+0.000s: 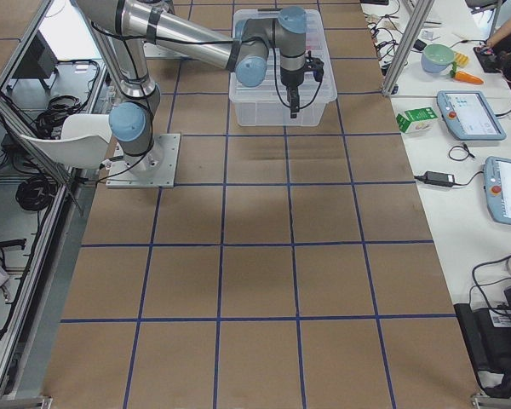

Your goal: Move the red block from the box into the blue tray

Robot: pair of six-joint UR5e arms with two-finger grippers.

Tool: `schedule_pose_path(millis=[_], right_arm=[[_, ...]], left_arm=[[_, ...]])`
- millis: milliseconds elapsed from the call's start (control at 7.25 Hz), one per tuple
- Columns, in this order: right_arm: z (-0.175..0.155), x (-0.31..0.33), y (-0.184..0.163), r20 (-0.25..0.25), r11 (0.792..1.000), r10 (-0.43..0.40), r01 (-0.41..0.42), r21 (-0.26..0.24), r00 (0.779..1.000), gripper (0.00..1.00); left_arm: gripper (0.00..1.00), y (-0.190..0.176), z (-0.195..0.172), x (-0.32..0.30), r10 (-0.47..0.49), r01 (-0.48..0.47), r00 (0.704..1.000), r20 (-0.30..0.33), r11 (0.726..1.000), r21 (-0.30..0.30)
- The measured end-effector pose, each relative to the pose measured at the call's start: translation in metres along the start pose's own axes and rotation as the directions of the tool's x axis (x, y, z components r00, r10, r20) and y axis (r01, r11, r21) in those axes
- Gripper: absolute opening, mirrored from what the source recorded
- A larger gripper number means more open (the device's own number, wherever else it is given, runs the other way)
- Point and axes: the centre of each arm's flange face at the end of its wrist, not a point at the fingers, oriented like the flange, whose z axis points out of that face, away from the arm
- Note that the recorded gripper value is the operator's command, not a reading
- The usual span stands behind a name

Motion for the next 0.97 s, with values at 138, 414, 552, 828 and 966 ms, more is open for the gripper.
schedule_pose_path(millis=[138,414,552,828,966], right_arm=[[-0.034,0.002,0.003,0.003,1.000,0.002,-0.002,-0.010,1.000,1.00],[-0.098,0.000,0.021,0.026,0.998,0.028,-0.027,-0.054,0.999,1.00],[-0.112,-0.005,0.027,0.052,0.995,0.055,-0.050,-0.083,0.997,1.00],[-0.121,-0.027,0.035,0.079,0.992,0.047,-0.037,-0.120,0.996,1.00],[-0.123,-0.036,0.037,0.081,0.993,0.033,-0.023,-0.120,0.996,1.00]], left_arm=[[1.00,-0.002,0.004,0.005,0.009,-0.009,1.000,0.002,1.000,-0.001],[1.00,-0.004,0.005,0.010,0.019,-0.019,1.000,-0.016,1.000,0.011],[1.00,-0.001,0.001,0.012,0.026,-0.025,0.999,-0.032,0.999,0.020],[1.00,0.008,-0.010,0.013,0.032,-0.030,0.998,-0.052,0.998,0.048],[1.00,0.013,-0.014,0.014,0.033,-0.030,0.998,-0.056,0.998,0.057]])
